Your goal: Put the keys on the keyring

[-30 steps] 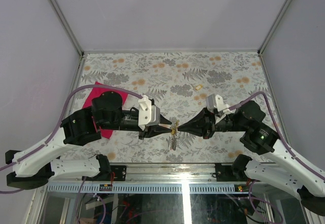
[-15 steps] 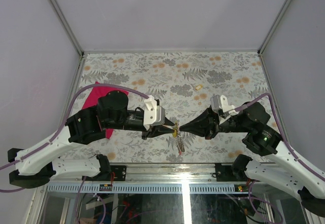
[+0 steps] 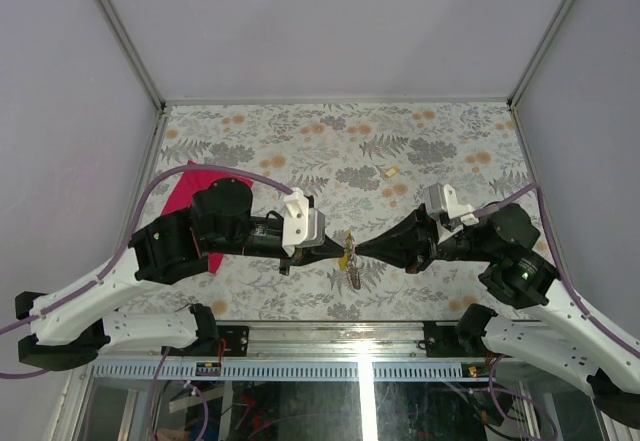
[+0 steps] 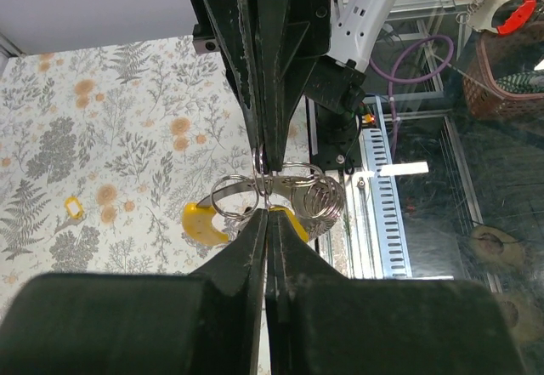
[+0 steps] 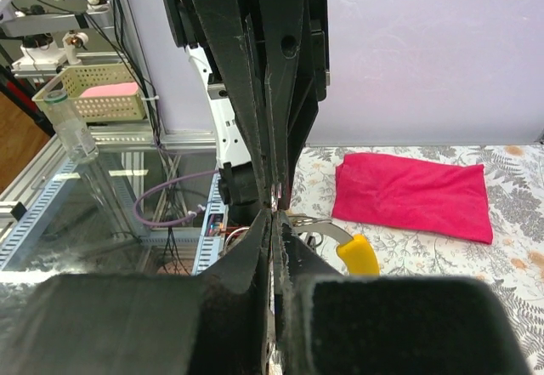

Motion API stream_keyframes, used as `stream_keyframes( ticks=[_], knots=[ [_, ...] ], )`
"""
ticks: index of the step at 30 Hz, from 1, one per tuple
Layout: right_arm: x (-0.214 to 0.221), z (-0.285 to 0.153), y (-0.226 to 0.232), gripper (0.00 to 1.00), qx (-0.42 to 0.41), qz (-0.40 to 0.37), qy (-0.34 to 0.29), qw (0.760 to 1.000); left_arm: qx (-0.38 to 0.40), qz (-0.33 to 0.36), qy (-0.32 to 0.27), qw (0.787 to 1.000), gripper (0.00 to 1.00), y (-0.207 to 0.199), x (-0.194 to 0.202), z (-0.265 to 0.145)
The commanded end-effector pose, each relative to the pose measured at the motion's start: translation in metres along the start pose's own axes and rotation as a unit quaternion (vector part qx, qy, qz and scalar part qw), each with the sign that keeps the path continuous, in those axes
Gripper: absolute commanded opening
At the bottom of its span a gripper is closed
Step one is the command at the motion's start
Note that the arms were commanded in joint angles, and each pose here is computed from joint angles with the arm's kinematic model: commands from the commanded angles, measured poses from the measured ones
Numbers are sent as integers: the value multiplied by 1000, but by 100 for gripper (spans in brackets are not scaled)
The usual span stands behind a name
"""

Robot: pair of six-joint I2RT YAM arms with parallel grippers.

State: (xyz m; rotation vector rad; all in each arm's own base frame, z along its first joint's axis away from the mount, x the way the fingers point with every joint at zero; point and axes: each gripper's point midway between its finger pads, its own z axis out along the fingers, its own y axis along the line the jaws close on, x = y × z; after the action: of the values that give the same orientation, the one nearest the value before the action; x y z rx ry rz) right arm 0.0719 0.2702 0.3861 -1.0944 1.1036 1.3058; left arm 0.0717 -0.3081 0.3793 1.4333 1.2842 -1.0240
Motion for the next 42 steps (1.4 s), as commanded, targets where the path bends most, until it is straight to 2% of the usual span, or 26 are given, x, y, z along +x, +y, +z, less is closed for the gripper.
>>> stream_keyframes(
  ticks=[1, 14, 17, 22, 27, 35, 42],
  knots=[
    [-49, -3, 7, 0, 3, -36, -89, 995, -2, 8, -23, 1000, 0, -1, -9, -2],
    [-73, -5, -8, 0, 43, 9, -193, 980, -20, -9, -60, 998, 0, 5, -15, 4],
    [-70, -6, -9, 0, 42, 14, -204, 978, -39, -14, -81, 996, 4, 10, -21, 3],
    [-65, -6, -7, 0, 39, 8, -199, 979, -69, -18, -129, 989, 15, 17, -35, -6],
    [-58, -7, -8, 0, 42, -7, -180, 983, -83, -18, -176, 981, 22, 17, -49, -17],
    [-54, -6, -5, 0, 35, -23, -162, 986, -80, -24, -232, 969, 24, 15, -63, -20],
    [-51, -6, -5, 0, 34, -27, -153, 987, -57, -26, -234, 970, 27, 11, -64, -12]
  ],
)
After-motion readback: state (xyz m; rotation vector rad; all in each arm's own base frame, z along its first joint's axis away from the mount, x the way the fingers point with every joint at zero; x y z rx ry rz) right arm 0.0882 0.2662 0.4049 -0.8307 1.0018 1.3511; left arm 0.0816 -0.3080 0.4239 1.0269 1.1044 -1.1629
